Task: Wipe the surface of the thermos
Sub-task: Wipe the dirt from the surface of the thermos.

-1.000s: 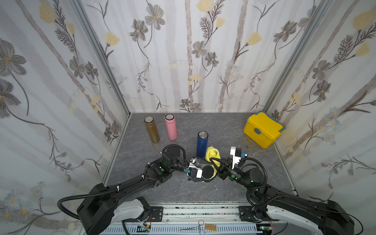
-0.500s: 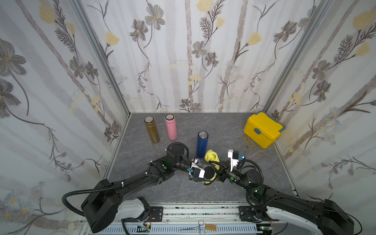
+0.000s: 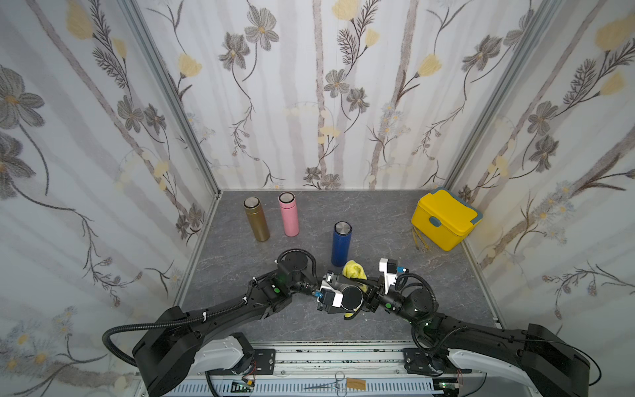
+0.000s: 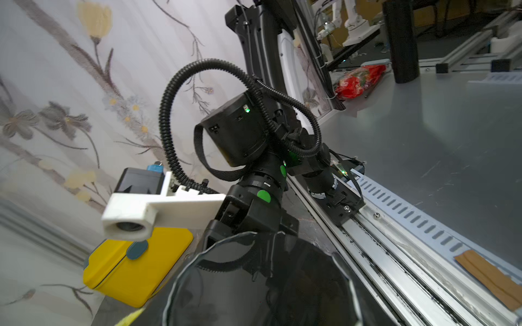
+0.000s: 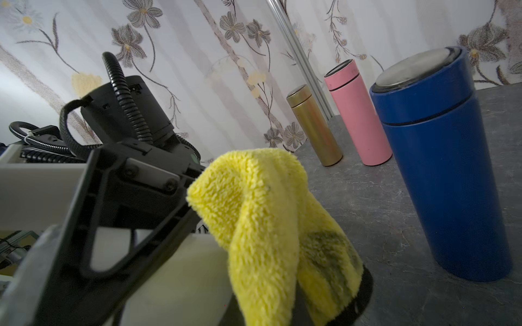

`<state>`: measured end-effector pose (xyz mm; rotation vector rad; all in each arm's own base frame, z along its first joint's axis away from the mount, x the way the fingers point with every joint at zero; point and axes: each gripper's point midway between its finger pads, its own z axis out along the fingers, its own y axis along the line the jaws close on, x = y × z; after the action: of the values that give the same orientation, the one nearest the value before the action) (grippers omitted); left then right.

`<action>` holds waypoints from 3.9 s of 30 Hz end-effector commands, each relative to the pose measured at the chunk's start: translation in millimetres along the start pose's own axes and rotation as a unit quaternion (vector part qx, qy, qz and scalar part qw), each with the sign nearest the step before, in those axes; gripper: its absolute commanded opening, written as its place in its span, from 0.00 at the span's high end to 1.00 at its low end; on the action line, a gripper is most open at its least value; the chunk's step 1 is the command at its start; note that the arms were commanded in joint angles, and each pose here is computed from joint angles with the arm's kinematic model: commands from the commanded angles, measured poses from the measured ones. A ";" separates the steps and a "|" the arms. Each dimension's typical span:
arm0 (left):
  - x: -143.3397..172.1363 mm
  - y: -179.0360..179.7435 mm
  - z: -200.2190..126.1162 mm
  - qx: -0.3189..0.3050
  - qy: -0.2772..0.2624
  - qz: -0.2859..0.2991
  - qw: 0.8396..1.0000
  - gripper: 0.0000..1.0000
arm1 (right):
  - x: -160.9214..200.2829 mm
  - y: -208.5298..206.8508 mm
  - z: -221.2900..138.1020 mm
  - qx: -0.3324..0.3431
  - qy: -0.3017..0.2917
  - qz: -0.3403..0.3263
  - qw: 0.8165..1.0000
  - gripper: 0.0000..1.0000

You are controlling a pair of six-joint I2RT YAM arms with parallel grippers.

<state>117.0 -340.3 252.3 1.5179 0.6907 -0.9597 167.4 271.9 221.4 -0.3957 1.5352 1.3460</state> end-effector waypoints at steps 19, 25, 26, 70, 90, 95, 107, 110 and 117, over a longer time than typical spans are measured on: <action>-43.2 140.1 -85.4 -0.510 -0.138 -0.251 0.811 1.00 | -16.6 17.4 -23.2 -0.019 -0.048 0.008 0.999 1.00; -34.1 151.4 -62.6 -0.586 -0.063 -0.290 0.754 1.00 | -58.3 55.0 -7.7 -0.040 -0.067 -0.026 0.997 1.00; -35.8 151.7 -61.1 -0.589 -0.067 -0.293 0.751 1.00 | -64.8 60.4 -4.6 -0.041 -0.070 -0.031 0.996 1.00; 17.6 156.9 -62.3 -0.834 0.050 -0.406 0.369 1.00 | -73.0 9.5 11.3 0.120 -0.169 -0.002 0.978 1.00; -6.4 166.6 -62.9 -0.820 0.023 -0.443 0.361 1.00 | -75.2 -1.2 19.6 0.163 -0.210 0.005 0.964 1.00; -9.8 167.5 -64.9 -0.819 0.022 -0.446 0.360 1.00 | -61.1 -15.7 20.7 0.184 -0.207 0.019 0.961 1.00; -8.1 164.1 -65.5 -0.817 0.025 -0.451 0.358 1.00 | -64.6 -28.9 -12.5 0.234 -0.218 -0.005 0.947 1.00; -7.8 164.0 -65.2 -0.817 0.025 -0.452 0.358 1.00 | -78.6 -7.9 12.2 0.206 -0.221 -0.012 0.953 1.00; -8.2 163.9 -65.1 -0.817 0.023 -0.451 0.358 1.00 | -70.3 -17.5 27.2 0.227 -0.224 -0.022 0.947 1.00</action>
<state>268.1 -308.2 343.3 -0.8739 1.7521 -0.3824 219.1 279.7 269.7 0.0826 1.4257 0.9505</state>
